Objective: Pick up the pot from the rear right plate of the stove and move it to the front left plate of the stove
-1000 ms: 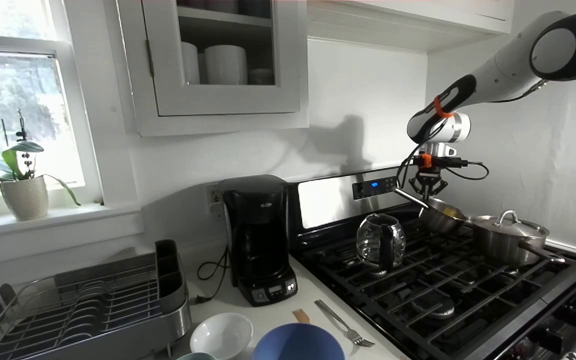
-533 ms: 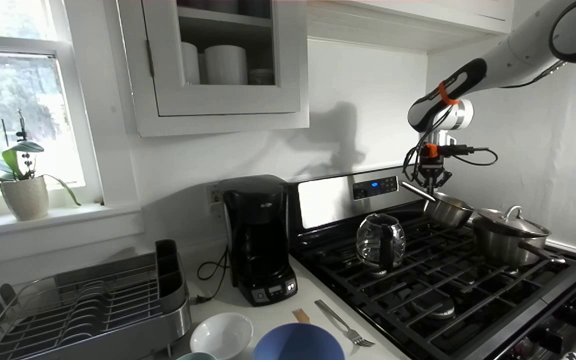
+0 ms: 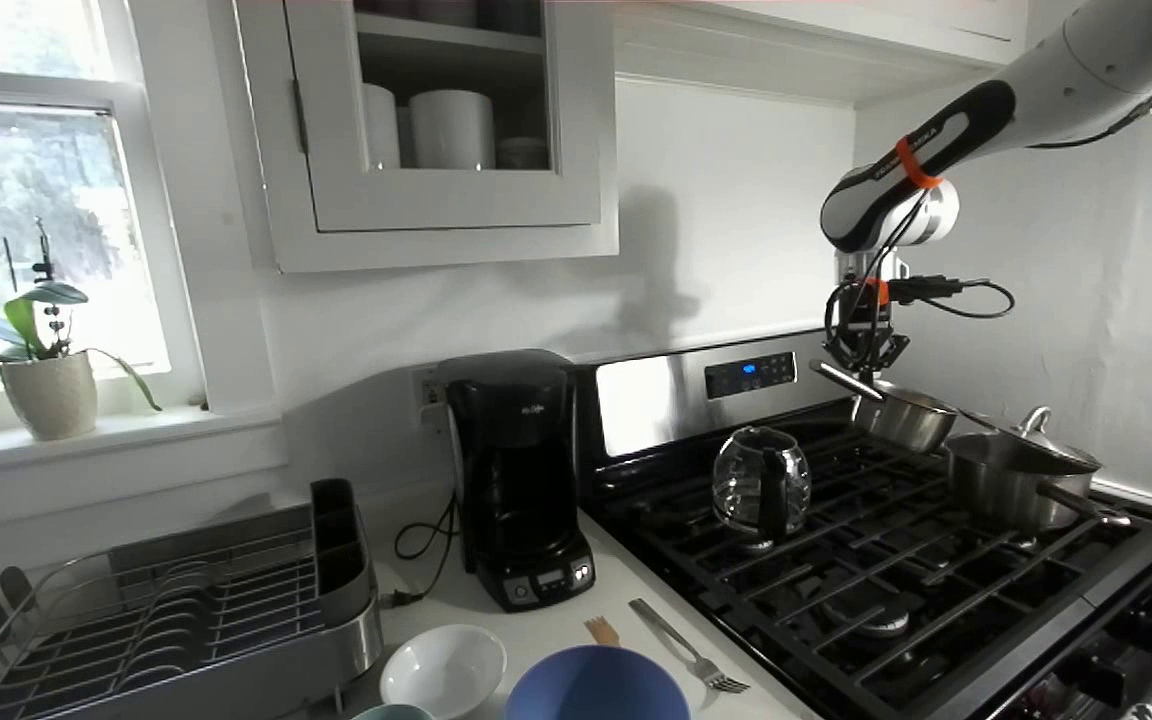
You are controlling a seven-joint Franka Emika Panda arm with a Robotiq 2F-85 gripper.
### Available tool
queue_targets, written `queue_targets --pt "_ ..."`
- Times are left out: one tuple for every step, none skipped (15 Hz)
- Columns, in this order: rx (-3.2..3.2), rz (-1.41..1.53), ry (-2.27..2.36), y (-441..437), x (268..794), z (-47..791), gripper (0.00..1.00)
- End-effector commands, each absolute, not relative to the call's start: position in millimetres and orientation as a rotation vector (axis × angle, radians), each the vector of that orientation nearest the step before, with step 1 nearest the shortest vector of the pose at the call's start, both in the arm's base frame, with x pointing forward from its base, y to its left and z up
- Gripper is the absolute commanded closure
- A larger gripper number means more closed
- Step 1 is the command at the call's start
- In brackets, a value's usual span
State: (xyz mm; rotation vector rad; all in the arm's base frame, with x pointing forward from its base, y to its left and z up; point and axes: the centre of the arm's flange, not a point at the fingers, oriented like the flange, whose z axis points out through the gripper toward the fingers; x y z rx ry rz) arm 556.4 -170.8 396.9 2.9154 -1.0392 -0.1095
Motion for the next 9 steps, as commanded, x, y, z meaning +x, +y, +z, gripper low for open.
queue_targets --pt "2.930 -0.094 -0.986 -165.9 543.0 400.9 0.97" --pt "2.932 -0.096 -0.985 -166.0 543.4 399.2 0.97" --pt "2.934 -0.089 -0.984 -167.3 543.8 398.6 0.97" --pt "2.938 -0.092 -0.983 -168.8 543.5 398.3 0.97" --pt "2.941 -0.088 -0.985 -170.9 544.6 397.8 0.97" --pt "2.944 -0.087 -0.983 -172.8 545.5 397.3 0.97" --pt "2.946 -0.081 -0.981 -175.0 546.4 396.3 0.97" --pt "2.950 -0.083 -0.983 -176.8 547.6 395.4 0.96" --pt "2.959 -0.078 -0.979 -178.2 549.1 394.6 0.96"
